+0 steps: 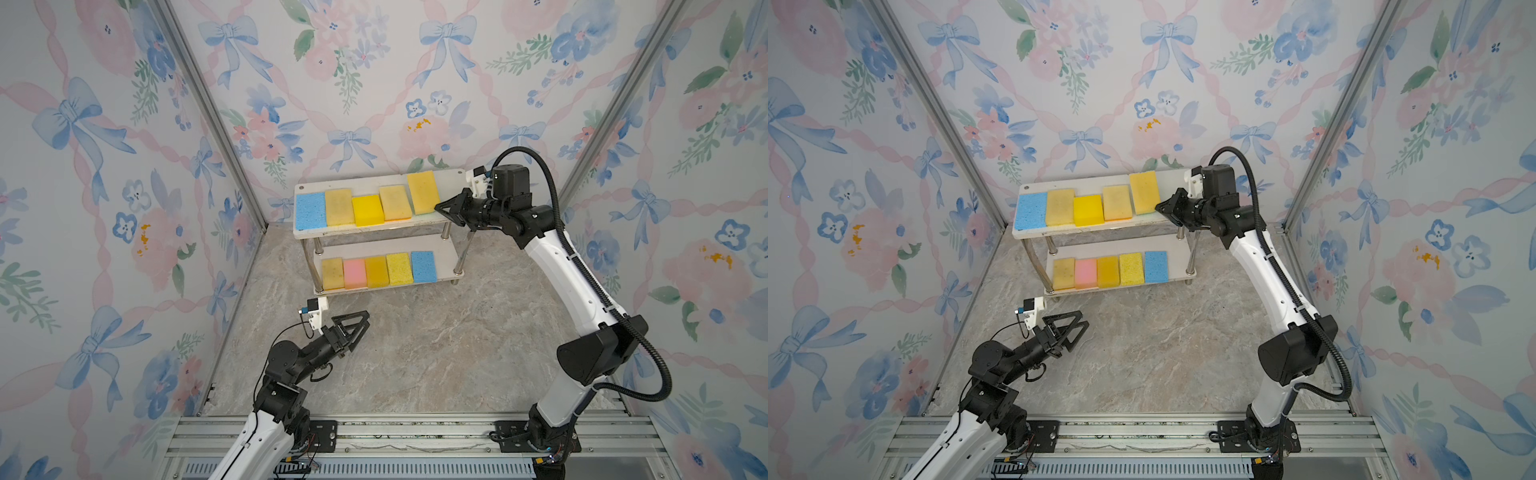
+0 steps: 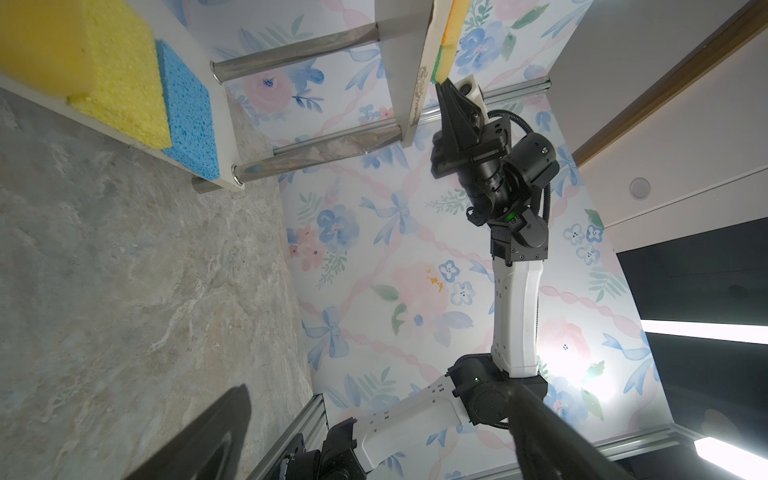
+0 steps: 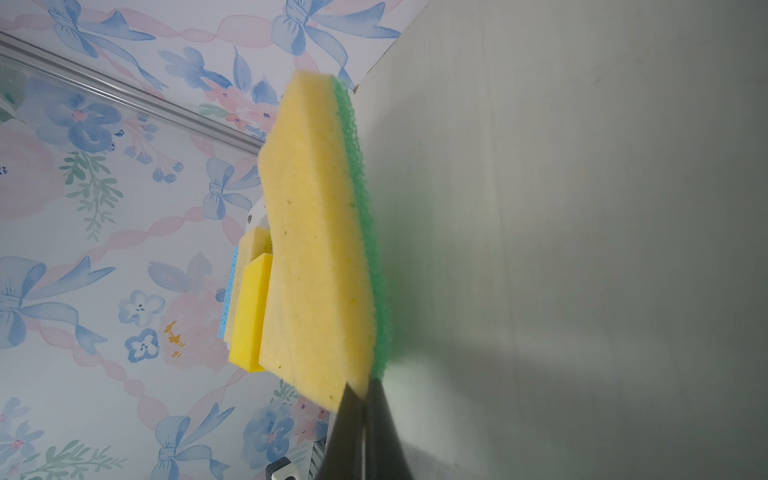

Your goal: Place and organize the cleaning sponges onto the shelf

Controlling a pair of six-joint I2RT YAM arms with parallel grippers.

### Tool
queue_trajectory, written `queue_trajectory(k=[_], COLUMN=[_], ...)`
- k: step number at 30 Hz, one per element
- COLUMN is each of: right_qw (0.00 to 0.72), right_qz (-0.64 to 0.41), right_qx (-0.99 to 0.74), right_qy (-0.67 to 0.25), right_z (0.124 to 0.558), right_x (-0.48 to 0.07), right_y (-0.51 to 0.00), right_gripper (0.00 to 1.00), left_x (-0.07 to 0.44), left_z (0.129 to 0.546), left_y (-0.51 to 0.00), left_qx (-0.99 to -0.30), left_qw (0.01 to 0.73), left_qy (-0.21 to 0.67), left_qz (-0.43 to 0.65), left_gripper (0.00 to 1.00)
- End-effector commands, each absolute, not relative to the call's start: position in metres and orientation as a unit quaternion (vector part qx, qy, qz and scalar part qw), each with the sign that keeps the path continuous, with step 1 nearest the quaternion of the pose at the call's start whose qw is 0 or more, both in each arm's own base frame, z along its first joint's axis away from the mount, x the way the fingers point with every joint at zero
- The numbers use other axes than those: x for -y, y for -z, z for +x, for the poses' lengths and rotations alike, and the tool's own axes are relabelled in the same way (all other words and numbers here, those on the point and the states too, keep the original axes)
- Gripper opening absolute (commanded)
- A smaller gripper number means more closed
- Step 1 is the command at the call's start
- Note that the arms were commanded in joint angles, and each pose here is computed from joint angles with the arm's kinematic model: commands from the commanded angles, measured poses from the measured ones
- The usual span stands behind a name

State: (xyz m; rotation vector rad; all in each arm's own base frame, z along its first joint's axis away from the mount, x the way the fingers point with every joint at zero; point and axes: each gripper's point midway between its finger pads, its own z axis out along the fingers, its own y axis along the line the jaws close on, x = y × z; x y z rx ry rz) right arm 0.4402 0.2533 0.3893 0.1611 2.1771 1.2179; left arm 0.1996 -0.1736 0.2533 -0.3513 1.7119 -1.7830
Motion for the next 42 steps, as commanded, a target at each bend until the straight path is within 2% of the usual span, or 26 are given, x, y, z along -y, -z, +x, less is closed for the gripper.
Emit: queue_trajectory(k=[1,17,20,29,42], right_qw=[0.328,0.324,0.326,0.327,0.328], right_qz=[0.056,0.060,0.058,0.055,0.052], right_qx=[-0.814,-0.813,-0.812,-0.813,-0.810], right_qy=[-0.477,-0.480,-0.481,-0.479,-0.484], right_z=[0.4377,0.4364,0.4349,0.4344,0.4306], right_x=[-0.2502,-0.2505,-0.2498,-0.2476,-0.2461], right_y=[-0.4032,-0.3985,-0.4009,-0.4011,-0.4055], right_gripper=[0.00,0.10,0.17,0.27,0.32], left_x=[0.1735,0.1720,0.1716,0.1713,0.1711], left_z=[0.1968,0.1979,0.1982,0.1996,0.2011], left_y=[-0.2505,-0.2486,-0.2487,-0.2486,-0.2483], left_qx=[-0.650,-0.651,-0.651,-0.652,-0.654], left_qw=[0.313,0.312,0.313,0.312,0.312], left_qy=[0.680,0.679,0.679,0.677,0.676], left_qz=[-0.130,-0.132,-0.133,-0.135,-0.135], left_gripper=[0.98,0.98,0.98,0.98,0.98])
